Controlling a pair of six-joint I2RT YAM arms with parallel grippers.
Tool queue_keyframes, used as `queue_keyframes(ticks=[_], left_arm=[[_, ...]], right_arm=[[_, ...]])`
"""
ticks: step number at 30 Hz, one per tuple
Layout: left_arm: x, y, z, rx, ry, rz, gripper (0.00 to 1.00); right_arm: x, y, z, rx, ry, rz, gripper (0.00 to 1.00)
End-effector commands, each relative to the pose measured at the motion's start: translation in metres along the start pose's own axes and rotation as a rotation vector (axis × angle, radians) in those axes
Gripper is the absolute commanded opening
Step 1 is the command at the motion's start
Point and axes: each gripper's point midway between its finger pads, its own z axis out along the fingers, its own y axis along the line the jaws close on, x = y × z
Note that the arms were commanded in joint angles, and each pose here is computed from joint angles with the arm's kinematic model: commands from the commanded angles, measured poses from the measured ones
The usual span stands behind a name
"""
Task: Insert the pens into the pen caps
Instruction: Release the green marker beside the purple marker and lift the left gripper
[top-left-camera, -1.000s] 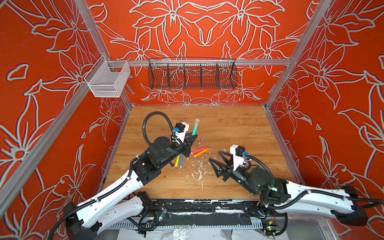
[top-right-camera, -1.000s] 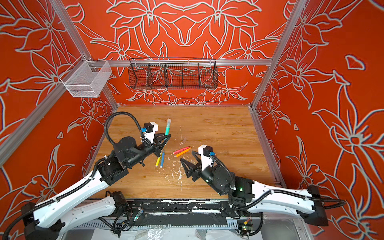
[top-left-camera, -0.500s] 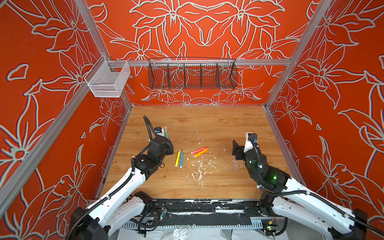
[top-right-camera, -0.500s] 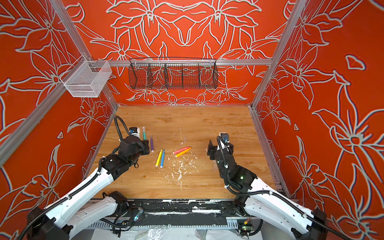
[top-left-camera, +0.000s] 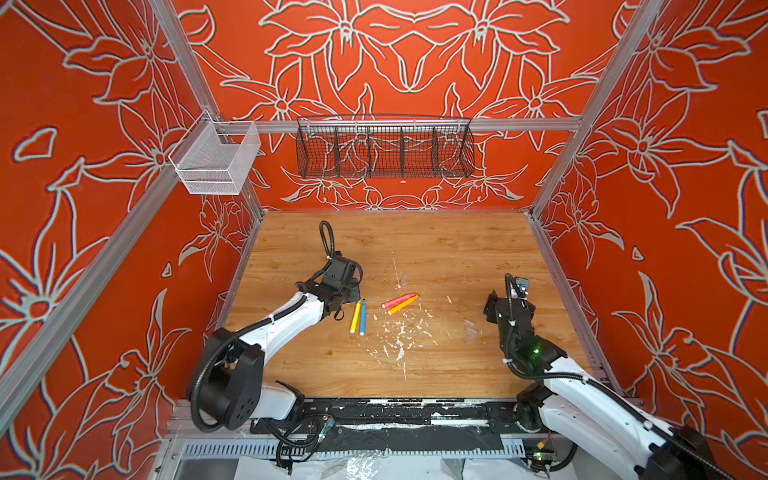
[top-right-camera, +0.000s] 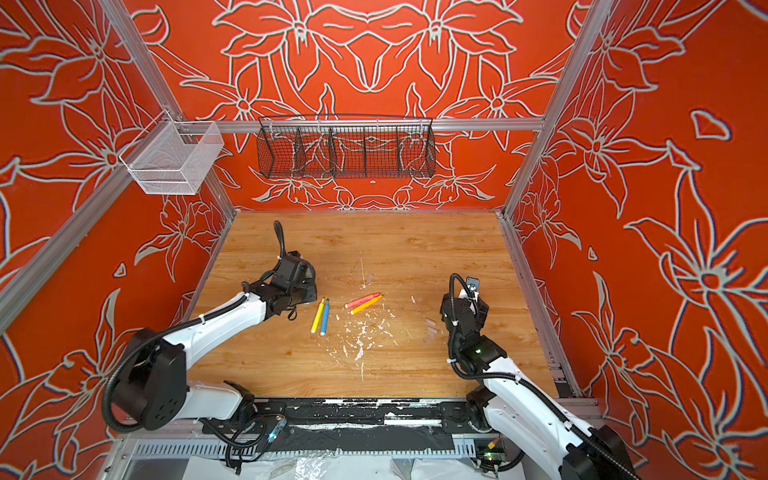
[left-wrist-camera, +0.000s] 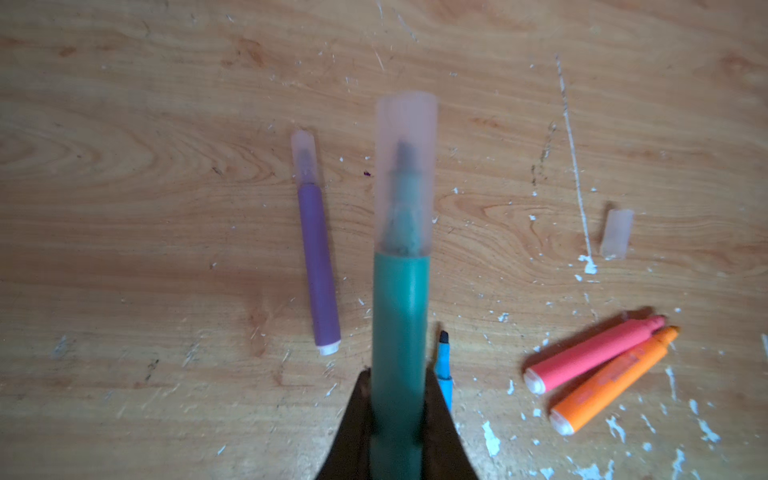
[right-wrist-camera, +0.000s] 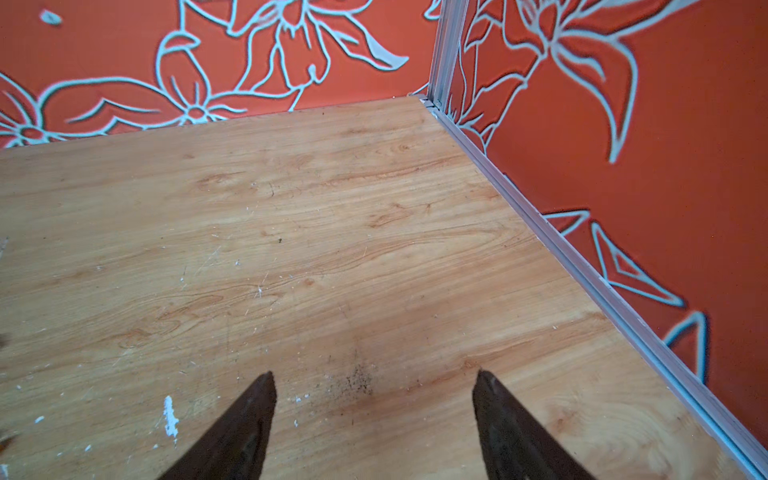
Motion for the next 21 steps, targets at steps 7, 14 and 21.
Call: queue_keyframes(ticks=[7, 14, 21], left_arm=[[0.034, 0.017, 0.056, -0.074, 0.077, -0.011, 0.00], [0.020, 0.020, 0.068, -0.127, 0.134, -0.027, 0.00], [0.031, 0.028, 0.089, -0.197, 0.186, -0.031, 0.00]], right_arm=[[-0.007, 0.007, -0.011, -0.114, -0.075, 0.095, 0.75], [-0.006, 0.013, -0.005, -0.106, -0.045, 0.075, 0.75], [-0.004, 0.022, 0.002, -0.111, -0.014, 0.046, 0.74]])
